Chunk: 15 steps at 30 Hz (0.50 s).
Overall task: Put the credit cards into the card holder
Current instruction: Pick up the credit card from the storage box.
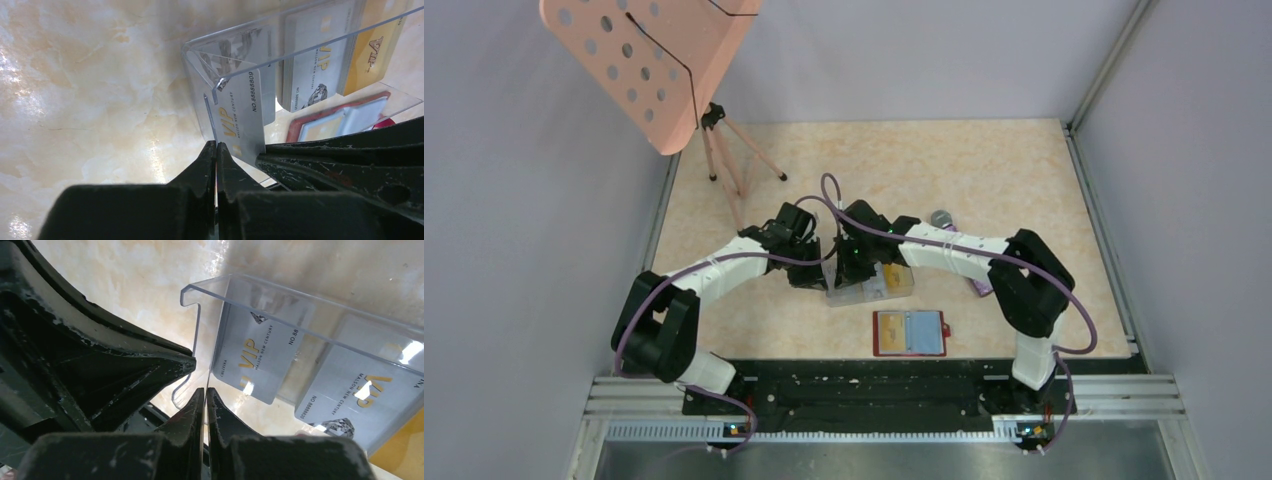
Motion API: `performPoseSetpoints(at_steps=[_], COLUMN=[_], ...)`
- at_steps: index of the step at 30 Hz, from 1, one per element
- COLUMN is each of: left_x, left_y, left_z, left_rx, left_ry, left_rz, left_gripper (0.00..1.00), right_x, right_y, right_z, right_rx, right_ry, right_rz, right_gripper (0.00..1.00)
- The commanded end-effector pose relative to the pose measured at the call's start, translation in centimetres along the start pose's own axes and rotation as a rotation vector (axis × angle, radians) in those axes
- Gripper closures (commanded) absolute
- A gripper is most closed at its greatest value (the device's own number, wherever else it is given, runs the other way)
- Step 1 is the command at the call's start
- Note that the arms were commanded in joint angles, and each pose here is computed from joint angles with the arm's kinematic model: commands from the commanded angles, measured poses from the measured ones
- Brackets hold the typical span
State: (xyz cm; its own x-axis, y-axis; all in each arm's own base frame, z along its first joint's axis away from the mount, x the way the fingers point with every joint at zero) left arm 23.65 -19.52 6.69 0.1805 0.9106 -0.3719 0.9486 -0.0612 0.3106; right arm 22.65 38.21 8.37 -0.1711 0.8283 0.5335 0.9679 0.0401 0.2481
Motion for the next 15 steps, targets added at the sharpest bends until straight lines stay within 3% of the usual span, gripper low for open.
performPoseSetpoints(at_steps=[1,10,13,15], left_x=[0.6,0.5,0.2,-0.2], left_y=[-0.8,-0.5,0.0,0.4], left_z=[0.4,0.0,-0.5,-1.0], left_rx=[0.030,0.021,0.003,-0.011], left_ry=[0.038,0.043,0.036,0.030], left_rz=[0.036,0.045,0.050,0.056], left_gripper=[1.00,1.00,0.99,0.99], right_x=[2.9,-0.1,0.0,0.5], right_y=[0.8,0.1,-0.1,-0.2], right_z=[-0.7,1.2,1.6,1.8], right_rx=[-0.033,-0.011,0.006,0.011], right_ry=[0.114,-0.018,-0.009,0.026], right_rz=[-0.021,0.009,0.005,-0.003], right_gripper=[0.93,0.76,0.76,0.81])
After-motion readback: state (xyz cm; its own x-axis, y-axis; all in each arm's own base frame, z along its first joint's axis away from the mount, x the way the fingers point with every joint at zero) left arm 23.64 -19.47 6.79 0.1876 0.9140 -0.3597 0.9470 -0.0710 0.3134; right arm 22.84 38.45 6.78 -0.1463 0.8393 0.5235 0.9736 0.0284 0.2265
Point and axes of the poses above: each gripper's point midway between its finger pads, its own z axis out along the fingers, its own x axis along the line the jaws close on, y = z × x, the point moved 1 cm from there along -z, back along the fingers, and after that the axes turned 9 degrees about z, right-handed, at the moved point
